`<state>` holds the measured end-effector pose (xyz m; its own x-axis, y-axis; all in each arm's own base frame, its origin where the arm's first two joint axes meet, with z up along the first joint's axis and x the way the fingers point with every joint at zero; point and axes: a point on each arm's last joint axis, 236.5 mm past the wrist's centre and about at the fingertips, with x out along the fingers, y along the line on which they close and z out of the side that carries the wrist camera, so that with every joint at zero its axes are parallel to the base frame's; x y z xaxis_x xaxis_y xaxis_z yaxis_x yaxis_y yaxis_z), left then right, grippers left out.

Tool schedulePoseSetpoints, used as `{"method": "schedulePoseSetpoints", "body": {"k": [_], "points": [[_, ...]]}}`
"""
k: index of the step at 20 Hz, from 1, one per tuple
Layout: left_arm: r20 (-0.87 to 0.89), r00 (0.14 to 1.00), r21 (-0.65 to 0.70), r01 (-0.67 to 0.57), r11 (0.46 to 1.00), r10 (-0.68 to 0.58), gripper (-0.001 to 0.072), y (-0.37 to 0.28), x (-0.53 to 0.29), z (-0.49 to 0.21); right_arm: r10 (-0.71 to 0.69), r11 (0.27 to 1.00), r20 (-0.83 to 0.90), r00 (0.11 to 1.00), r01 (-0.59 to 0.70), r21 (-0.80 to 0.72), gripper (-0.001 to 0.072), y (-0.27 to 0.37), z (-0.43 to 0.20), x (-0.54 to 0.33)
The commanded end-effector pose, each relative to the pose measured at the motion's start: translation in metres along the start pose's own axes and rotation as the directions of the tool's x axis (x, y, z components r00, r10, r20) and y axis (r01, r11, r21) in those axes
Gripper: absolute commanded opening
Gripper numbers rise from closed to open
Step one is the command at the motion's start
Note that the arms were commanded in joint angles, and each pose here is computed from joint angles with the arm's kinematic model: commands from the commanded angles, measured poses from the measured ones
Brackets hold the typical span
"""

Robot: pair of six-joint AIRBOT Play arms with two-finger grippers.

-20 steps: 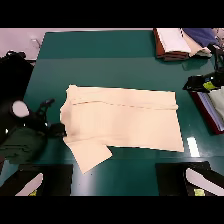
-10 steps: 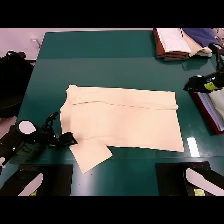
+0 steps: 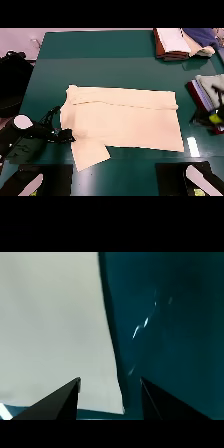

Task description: Fold the shirts.

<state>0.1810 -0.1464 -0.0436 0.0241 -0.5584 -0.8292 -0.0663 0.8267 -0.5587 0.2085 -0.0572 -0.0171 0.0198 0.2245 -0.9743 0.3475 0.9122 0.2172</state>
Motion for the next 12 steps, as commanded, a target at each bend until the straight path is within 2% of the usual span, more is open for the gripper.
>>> {"method": "schedulePoseSetpoints", "body": {"k": [1, 3, 6, 7, 9, 11, 12], "points": [[0.017, 1.0, 0.026, 0.004, 1.0, -0.005, 0.0026, -0.004, -0.004, 0.005, 0.09, 0.984, -0.204, 0.975, -0.055, 0.169, 0.0449, -0.019, -0.071, 0.055], [0.016, 1.0, 0.026, 0.004, 1.0, -0.005, 0.0025, -0.004, -0.004, 0.005, 0.124, 0.98, -0.28, 0.952, -0.072, 0.187, 0.0448, -0.016, -0.093, 0.076], [0.013, 1.0, 0.05, 0.003, 0.999, -0.004, 0.0025, -0.004, -0.004, 0.004, 0.209, 0.968, -0.304, 0.93, -0.153, 0.197, 0.0442, 0.009, -0.095, 0.093], [0.01, 1.0, 0.052, 0.003, 0.999, -0.003, 0.0025, -0.004, -0.004, 0.004, 0.202, 0.973, -0.313, 0.928, -0.153, 0.175, 0.042, 0.013, -0.094, 0.096], [-0.005, 1.0, 0.053, 0.002, 0.999, -0.002, 0.0024, -0.003, -0.004, 0.0, 0.162, 0.986, -0.336, 0.928, -0.135, 0.103, 0.0277, 0.017, -0.096, 0.1], [-0.042, 0.999, 0.078, 0.007, 0.997, -0.004, 0.0024, -0.006, -0.007, -0.007, 0.114, 0.993, -0.327, 0.938, -0.111, 0.029, 0.0027, 0.02, -0.091, 0.094], [-0.051, 0.999, 0.089, 0.01, 0.996, -0.005, 0.0023, -0.009, -0.011, -0.009, 0.082, 0.996, -0.302, 0.95, -0.089, -0.011, 0.0019, 0.02, -0.085, 0.086]]}}
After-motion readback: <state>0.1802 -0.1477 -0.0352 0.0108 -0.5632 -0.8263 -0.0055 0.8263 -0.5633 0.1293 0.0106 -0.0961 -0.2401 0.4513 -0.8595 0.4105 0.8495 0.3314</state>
